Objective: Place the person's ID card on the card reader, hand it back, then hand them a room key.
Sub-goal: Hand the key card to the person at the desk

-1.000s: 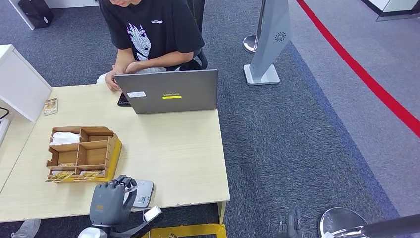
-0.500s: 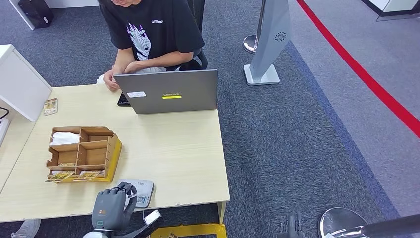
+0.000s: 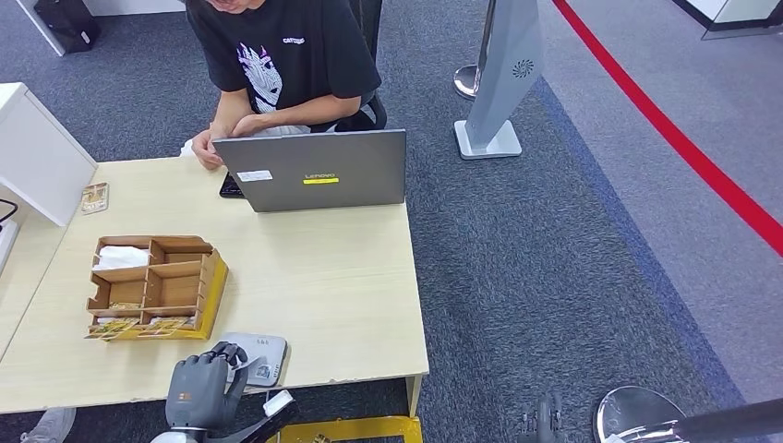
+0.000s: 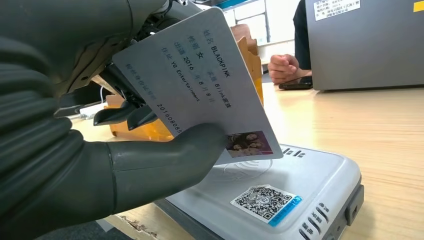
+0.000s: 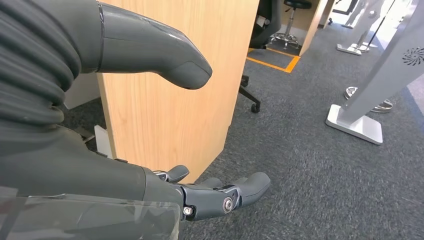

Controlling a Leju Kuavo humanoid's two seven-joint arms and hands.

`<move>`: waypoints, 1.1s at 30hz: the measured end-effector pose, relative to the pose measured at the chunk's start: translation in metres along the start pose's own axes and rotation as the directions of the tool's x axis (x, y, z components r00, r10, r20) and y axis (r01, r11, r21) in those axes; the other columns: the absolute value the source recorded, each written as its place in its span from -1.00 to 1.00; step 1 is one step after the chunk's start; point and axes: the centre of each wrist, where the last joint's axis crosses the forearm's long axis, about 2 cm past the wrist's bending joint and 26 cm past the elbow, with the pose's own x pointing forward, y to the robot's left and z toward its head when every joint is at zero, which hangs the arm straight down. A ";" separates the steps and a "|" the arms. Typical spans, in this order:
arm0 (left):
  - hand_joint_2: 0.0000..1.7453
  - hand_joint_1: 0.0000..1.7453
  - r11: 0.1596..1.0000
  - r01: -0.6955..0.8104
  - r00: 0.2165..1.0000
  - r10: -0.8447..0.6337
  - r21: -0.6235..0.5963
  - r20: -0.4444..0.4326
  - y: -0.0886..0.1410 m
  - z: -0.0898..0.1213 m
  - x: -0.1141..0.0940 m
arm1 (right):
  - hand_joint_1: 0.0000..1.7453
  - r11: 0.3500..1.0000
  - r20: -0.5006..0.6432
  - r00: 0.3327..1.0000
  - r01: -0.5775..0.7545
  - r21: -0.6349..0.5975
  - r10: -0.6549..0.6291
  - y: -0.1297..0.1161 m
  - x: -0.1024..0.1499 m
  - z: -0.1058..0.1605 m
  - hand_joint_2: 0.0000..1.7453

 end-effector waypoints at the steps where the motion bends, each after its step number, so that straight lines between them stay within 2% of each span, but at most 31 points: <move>1: 1.00 1.00 1.000 0.000 1.000 0.000 0.000 -0.001 0.000 0.000 0.000 | -1.00 1.000 0.000 1.000 0.000 0.000 0.000 0.000 0.000 0.000 1.00; 10: 1.00 1.00 1.000 0.013 1.000 -0.013 0.010 0.004 -0.001 -0.002 -0.003 | -1.00 1.000 -0.004 1.000 -0.001 -0.002 0.001 -0.001 0.000 0.001 1.00; 14: 1.00 1.00 0.997 0.041 0.998 -0.043 0.061 0.040 0.004 -0.007 -0.001 | -1.00 1.000 -0.016 1.000 -0.011 -0.001 0.011 -0.001 0.000 0.001 1.00; 21: 1.00 1.00 0.995 0.051 0.997 -0.055 0.084 0.047 0.009 -0.012 0.000 | -1.00 1.000 -0.021 1.000 -0.016 0.001 0.016 0.000 0.000 0.000 1.00; 22: 1.00 1.00 0.993 0.061 0.997 -0.066 0.102 0.049 0.016 -0.020 0.000 | -1.00 1.000 -0.026 0.999 -0.021 0.003 0.021 0.000 -0.001 0.000 1.00; 23: 1.00 1.00 0.985 0.086 0.994 -0.094 0.152 0.046 0.034 -0.039 -0.002 | -1.00 0.999 -0.039 0.999 -0.033 0.010 0.034 0.003 -0.001 -0.001 1.00; 25: 1.00 1.00 0.934 0.186 0.978 -0.206 0.305 0.035 0.101 -0.100 -0.015 | -1.00 0.997 -0.077 0.995 -0.067 0.040 0.070 0.013 -0.004 -0.007 1.00; 26: 1.00 1.00 0.895 0.242 0.963 -0.268 0.376 0.017 0.136 -0.125 -0.022 | -1.00 0.995 -0.094 0.992 -0.085 0.055 0.090 0.018 -0.005 -0.009 1.00; 27: 1.00 1.00 0.863 0.287 0.948 -0.317 0.416 0.002 0.159 -0.139 -0.028 | -1.00 0.993 -0.103 0.989 -0.099 0.065 0.106 0.021 -0.007 -0.010 1.00; 29: 1.00 1.00 0.833 0.335 0.932 -0.360 0.439 -0.028 0.174 -0.147 -0.034 | -1.00 0.989 -0.112 0.985 -0.126 0.074 0.134 0.024 -0.009 -0.011 1.00; 33: 1.00 1.00 0.808 0.391 0.916 -0.388 0.441 -0.101 0.188 -0.155 -0.048 | -1.00 0.984 -0.124 0.979 -0.152 0.093 0.163 0.029 -0.012 -0.012 1.00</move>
